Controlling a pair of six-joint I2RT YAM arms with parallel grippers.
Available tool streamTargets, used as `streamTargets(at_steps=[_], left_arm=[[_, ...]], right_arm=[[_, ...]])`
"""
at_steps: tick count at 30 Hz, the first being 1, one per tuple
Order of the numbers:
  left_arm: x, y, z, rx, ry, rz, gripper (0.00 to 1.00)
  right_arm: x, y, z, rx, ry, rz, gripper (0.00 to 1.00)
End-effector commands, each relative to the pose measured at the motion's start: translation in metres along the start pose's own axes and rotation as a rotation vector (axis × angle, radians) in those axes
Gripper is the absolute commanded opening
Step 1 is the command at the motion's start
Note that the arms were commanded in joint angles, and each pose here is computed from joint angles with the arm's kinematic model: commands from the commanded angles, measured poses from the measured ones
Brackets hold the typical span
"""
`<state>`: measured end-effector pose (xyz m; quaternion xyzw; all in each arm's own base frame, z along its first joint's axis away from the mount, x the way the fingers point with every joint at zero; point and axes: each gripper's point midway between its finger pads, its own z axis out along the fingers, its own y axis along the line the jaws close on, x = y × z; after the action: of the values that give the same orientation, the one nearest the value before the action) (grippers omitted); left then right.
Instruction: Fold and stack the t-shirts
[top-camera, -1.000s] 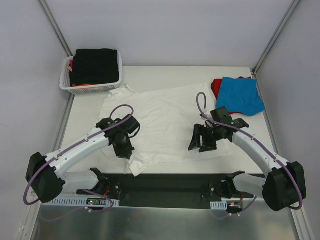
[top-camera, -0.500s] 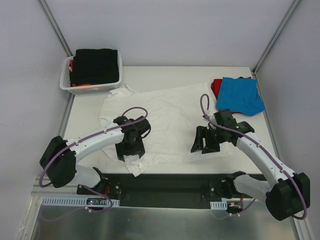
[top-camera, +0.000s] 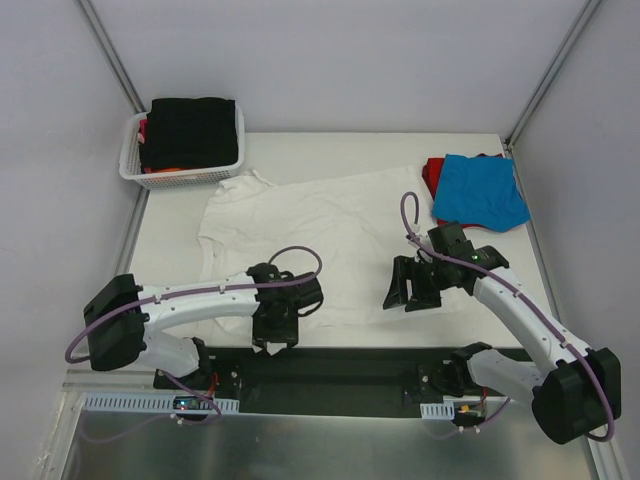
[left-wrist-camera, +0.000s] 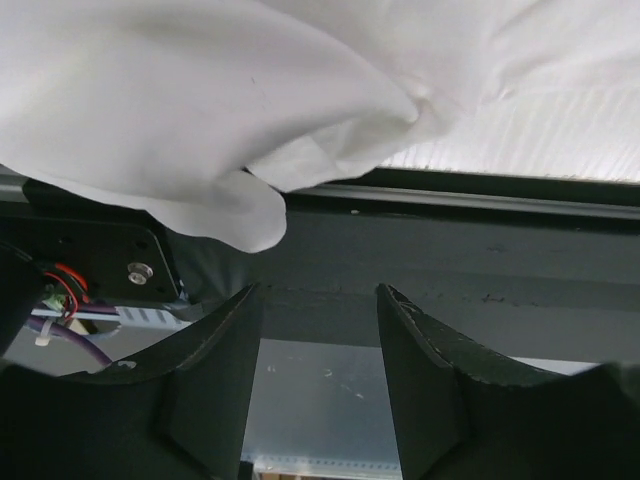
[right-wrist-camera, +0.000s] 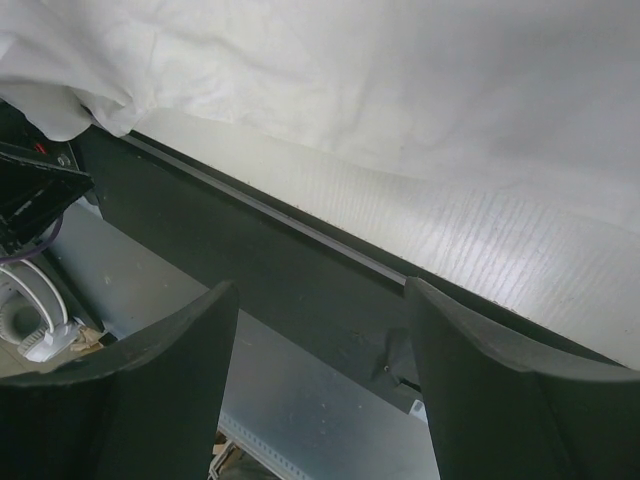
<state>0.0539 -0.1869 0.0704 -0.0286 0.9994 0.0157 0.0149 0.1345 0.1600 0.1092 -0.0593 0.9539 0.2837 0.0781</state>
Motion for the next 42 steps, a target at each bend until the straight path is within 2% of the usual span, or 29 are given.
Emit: streamTargets(at_steps=[1, 6, 13, 19, 23, 27, 33, 36, 42], left_arm=[[0.024, 0.011, 0.013, -0.065, 0.038, -0.038, 0.49], [0.030, 0.033, 0.030, -0.088, 0.008, -0.136, 0.50], [0.006, 0.052, 0.035, -0.058, -0.181, -0.226, 0.50], [-0.004, 0.038, 0.042, -0.059, -0.219, -0.154, 0.52], [-0.017, 0.027, 0.046, -0.129, -0.247, -0.092, 0.57], [-0.018, 0.012, 0.052, -0.180, -0.204, -0.050, 0.57], [-0.036, -0.015, 0.042, -0.161, -0.256, -0.052, 0.55], [-0.038, -0.005, 0.035, -0.218, -0.272, -0.067, 0.51], [-0.025, 0.039, 0.032, -0.313, -0.270, -0.179, 0.46]], right_arm=[[0.002, 0.002, -0.004, -0.003, -0.003, -0.034, 0.71], [0.009, -0.002, -0.008, 0.009, 0.000, -0.039, 0.71], [0.018, -0.003, -0.012, 0.009, 0.010, -0.042, 0.71], [0.018, -0.001, -0.016, 0.005, 0.002, -0.052, 0.71], [0.017, 0.001, -0.018, 0.000, -0.003, -0.057, 0.71], [0.019, 0.001, -0.020, 0.003, -0.007, -0.060, 0.71], [0.024, 0.000, -0.023, 0.002, -0.022, -0.054, 0.70], [0.027, 0.000, -0.025, 0.003, -0.025, -0.056, 0.70], [0.030, -0.001, -0.026, 0.005, -0.030, -0.051, 0.71]])
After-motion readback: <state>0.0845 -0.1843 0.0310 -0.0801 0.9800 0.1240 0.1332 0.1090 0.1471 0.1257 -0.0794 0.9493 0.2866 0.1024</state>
